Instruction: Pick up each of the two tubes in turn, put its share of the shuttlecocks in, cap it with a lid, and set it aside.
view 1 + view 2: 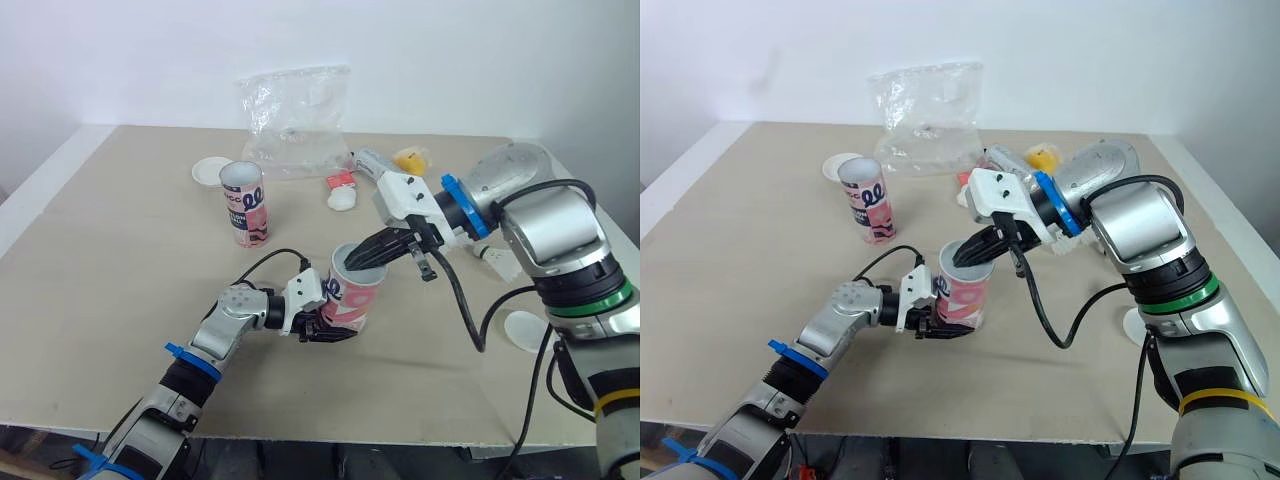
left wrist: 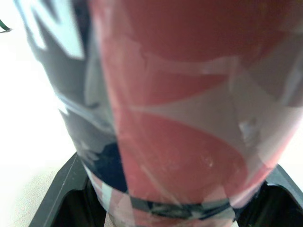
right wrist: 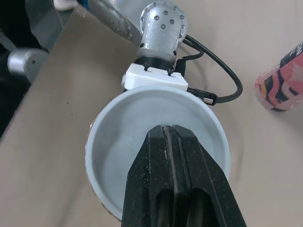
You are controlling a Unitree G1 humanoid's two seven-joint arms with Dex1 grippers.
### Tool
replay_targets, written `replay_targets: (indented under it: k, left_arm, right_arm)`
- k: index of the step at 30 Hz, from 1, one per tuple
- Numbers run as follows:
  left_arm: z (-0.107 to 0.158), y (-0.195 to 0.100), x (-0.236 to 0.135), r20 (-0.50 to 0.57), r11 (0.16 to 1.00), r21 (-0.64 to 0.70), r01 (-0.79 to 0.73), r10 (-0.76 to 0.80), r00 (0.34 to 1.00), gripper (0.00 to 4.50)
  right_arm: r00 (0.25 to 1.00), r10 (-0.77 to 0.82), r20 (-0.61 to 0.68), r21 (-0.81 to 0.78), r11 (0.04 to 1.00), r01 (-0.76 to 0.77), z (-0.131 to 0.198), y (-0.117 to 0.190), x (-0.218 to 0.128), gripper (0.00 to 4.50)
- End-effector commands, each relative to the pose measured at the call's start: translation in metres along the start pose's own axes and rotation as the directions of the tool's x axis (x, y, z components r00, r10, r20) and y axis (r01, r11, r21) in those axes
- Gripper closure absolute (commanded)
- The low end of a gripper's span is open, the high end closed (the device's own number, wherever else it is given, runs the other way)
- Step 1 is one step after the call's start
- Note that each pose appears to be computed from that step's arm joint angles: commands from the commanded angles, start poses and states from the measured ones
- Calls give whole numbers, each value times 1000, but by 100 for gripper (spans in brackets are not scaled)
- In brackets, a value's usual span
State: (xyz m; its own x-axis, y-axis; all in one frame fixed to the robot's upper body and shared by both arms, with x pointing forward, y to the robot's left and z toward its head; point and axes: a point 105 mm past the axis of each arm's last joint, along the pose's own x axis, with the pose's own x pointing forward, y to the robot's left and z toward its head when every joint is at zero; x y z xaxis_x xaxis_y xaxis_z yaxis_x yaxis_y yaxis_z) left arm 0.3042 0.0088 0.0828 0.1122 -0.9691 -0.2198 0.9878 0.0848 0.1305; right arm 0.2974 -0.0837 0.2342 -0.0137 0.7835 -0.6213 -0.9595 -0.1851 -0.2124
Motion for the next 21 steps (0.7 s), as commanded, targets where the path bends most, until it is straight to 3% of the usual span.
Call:
replay_targets:
  k: [1, 5, 10, 16, 21]
  left_arm:
    - [-17, 1, -3, -76, 999, -29, -22, 20, 997, 160]
    - [-16, 1, -6, -74, 999, -25, -28, 26, 997, 160]
    - [-17, 1, -8, -74, 999, -21, -30, 29, 997, 160]
    - [-12, 1, -9, -64, 1000, 5, -27, 27, 998, 160]
    - [-9, 2, -10, -57, 999, 18, -28, 29, 998, 160]
  right_arm:
    - [994, 34, 106, 96, 994, -44, 8, 5, -3, 446]
    - [961, -50, 273, 158, 987, 6, 20, 8, -36, 446]
    - [895, -258, 364, 267, 949, 166, 9, 8, -74, 446]
    - [785, -489, 380, 400, 852, 337, -34, 22, -93, 446]
    - [786, -552, 278, 416, 807, 419, -83, 40, -77, 446]
